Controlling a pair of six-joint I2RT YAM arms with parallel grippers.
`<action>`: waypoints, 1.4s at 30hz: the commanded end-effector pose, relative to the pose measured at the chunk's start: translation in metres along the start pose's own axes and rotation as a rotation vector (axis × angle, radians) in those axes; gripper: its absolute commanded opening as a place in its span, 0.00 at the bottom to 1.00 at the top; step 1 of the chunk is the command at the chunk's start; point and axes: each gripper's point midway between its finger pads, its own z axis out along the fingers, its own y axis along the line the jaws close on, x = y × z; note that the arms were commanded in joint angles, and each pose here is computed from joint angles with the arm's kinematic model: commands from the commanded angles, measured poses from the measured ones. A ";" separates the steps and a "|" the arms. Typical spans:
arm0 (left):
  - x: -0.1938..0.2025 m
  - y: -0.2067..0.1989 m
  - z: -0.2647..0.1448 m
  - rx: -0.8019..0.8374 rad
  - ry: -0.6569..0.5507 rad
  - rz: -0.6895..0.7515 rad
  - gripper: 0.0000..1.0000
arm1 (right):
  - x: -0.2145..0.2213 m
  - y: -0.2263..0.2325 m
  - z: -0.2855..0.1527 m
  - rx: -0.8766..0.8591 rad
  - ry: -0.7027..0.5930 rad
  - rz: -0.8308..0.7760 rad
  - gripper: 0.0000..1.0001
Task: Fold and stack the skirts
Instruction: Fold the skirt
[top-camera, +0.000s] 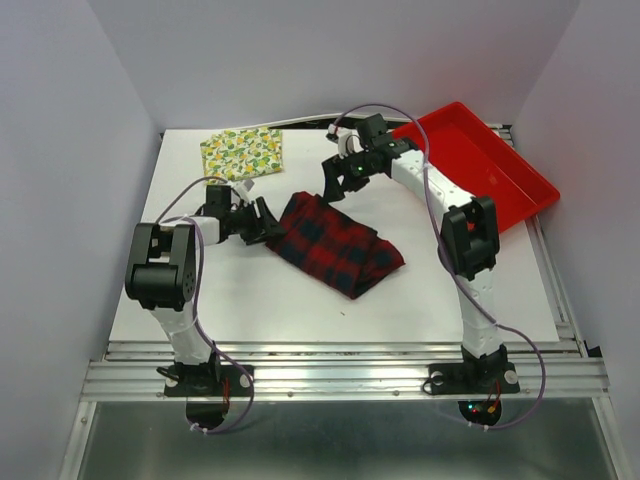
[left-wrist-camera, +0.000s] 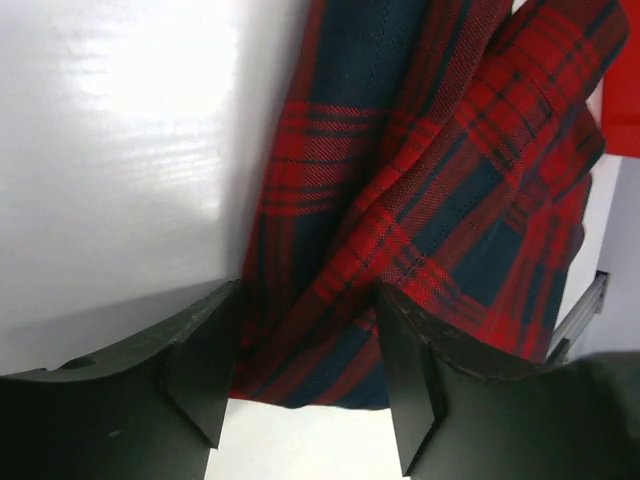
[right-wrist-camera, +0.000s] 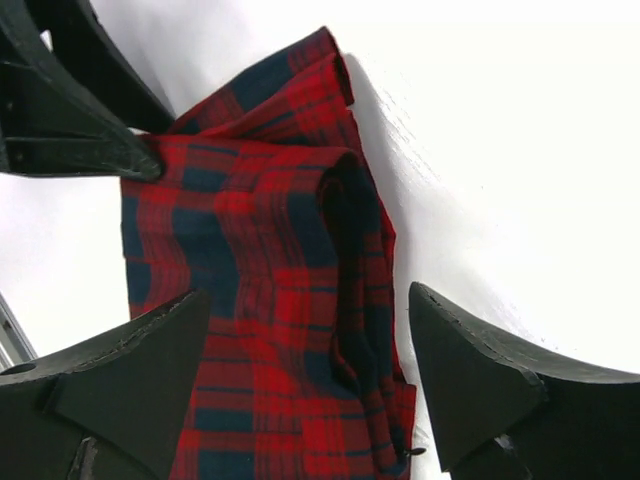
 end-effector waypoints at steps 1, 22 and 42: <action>0.025 -0.013 -0.013 0.046 0.049 -0.031 0.64 | -0.034 0.001 -0.013 0.023 -0.089 -0.095 0.85; -0.039 -0.044 -0.158 -0.005 -0.469 -0.027 0.98 | -0.053 0.125 0.016 0.266 -0.195 0.000 0.58; -0.044 -0.001 -0.181 -0.144 -0.571 -0.201 0.98 | 0.019 0.098 0.113 0.508 -0.070 -0.026 0.56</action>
